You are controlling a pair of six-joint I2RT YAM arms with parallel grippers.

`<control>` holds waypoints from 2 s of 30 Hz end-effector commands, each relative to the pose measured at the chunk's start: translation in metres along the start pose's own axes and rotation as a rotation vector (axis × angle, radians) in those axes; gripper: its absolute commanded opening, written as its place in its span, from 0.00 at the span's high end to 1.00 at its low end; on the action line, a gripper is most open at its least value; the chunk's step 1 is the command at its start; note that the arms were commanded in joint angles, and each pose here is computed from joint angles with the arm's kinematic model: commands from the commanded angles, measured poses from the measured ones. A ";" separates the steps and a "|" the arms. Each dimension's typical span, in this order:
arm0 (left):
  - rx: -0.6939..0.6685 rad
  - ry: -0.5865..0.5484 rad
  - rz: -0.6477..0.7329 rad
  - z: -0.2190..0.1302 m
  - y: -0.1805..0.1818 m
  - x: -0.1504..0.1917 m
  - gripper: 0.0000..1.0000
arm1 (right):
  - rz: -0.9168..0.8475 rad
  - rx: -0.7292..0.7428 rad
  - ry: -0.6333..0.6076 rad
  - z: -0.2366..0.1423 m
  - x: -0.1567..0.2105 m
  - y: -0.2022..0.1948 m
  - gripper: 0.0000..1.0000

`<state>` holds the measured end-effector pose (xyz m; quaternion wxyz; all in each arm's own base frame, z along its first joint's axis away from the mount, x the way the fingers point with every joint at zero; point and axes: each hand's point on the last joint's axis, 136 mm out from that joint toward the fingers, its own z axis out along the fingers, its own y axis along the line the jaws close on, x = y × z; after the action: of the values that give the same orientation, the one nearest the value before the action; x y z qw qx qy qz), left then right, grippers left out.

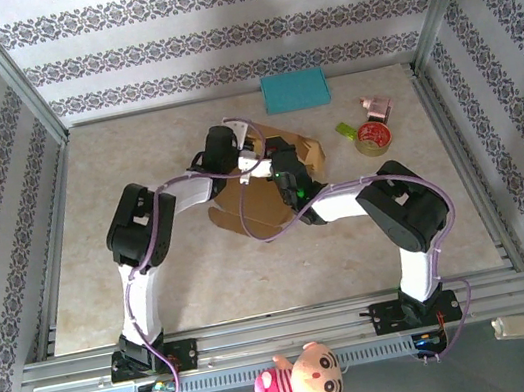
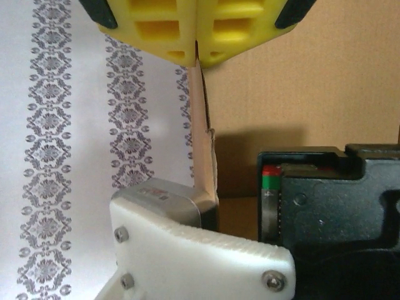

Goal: Fold the paper box

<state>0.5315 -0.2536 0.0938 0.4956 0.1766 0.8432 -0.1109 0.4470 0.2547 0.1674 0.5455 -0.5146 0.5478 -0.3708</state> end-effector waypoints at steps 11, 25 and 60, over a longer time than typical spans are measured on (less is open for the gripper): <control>-0.492 0.031 -0.238 -0.105 0.084 0.048 1.00 | 0.254 -0.018 -0.278 -0.012 -0.119 -0.010 0.10; -0.337 -0.078 -0.321 -0.138 0.056 0.025 0.47 | 1.132 -0.400 -0.068 -0.087 -0.061 -0.071 0.04; 0.228 0.286 -0.990 -0.116 0.064 0.005 0.46 | 1.924 -1.033 0.551 0.009 -0.072 0.013 0.54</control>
<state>0.4674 -0.1447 0.1546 0.2623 -0.1740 0.8713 -0.3766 0.4474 0.3127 0.1610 0.1926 0.0566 0.9202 0.3360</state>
